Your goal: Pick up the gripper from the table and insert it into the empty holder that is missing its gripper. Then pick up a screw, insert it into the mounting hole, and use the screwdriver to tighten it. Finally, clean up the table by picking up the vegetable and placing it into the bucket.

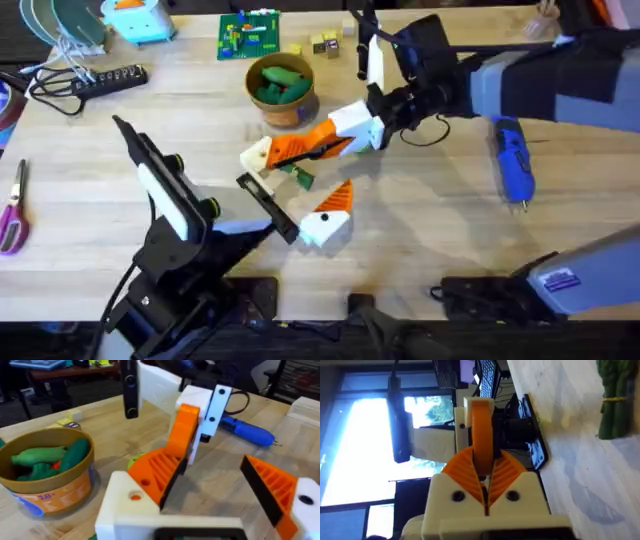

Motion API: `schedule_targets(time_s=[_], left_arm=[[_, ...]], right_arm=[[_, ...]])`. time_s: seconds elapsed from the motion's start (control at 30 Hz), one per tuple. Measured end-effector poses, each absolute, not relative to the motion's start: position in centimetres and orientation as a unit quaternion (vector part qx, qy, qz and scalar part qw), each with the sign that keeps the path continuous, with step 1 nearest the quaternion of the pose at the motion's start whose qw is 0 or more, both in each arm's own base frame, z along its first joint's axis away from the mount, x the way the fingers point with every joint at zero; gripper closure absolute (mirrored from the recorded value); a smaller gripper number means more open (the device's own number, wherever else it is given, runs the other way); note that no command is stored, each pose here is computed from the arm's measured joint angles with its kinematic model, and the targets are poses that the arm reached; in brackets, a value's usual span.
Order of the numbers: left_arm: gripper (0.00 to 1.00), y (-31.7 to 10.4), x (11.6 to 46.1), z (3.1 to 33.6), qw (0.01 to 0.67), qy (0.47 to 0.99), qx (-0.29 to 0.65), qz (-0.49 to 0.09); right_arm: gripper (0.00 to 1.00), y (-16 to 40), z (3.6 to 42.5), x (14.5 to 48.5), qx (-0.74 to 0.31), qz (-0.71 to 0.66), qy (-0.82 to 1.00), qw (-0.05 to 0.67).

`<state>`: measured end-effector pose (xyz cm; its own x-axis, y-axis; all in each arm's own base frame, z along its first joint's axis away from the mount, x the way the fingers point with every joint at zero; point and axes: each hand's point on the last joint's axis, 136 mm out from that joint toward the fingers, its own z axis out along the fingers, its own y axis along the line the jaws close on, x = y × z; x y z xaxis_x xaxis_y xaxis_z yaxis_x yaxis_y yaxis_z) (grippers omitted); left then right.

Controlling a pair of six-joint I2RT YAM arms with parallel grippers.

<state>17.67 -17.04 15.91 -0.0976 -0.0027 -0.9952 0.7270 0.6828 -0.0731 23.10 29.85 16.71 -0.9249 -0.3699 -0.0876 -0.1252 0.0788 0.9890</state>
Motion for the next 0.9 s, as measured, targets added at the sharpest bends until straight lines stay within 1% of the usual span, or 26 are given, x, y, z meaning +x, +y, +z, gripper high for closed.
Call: schedule_targets(time_s=[0.17, 0.4, 0.73, 0.9], left_arm=[[0.008, -17.4, 17.2, 16.0, 0.612, 0.674, 0.276, -0.308], [0.008, -18.0, 16.6, 16.1, 0.605, 0.666, 0.292, -0.324], [0.007, -18.0, 16.6, 16.1, 0.605, 0.666, 0.292, -0.324], [0.008, -17.9, 16.7, 16.1, 0.607, 0.666, 0.29, -0.321]], right_arm=[[0.992, 29.9, 16.6, 23.0, 0.169, -0.662, -0.723, 0.102], [0.993, 28.9, 16.8, 24.0, 0.156, -0.668, -0.722, 0.092], [0.993, 30.7, 16.8, 22.7, 0.188, -0.661, -0.72, 0.094], [0.993, 31.2, 17.0, 23.4, 0.194, -0.66, -0.722, 0.077]])
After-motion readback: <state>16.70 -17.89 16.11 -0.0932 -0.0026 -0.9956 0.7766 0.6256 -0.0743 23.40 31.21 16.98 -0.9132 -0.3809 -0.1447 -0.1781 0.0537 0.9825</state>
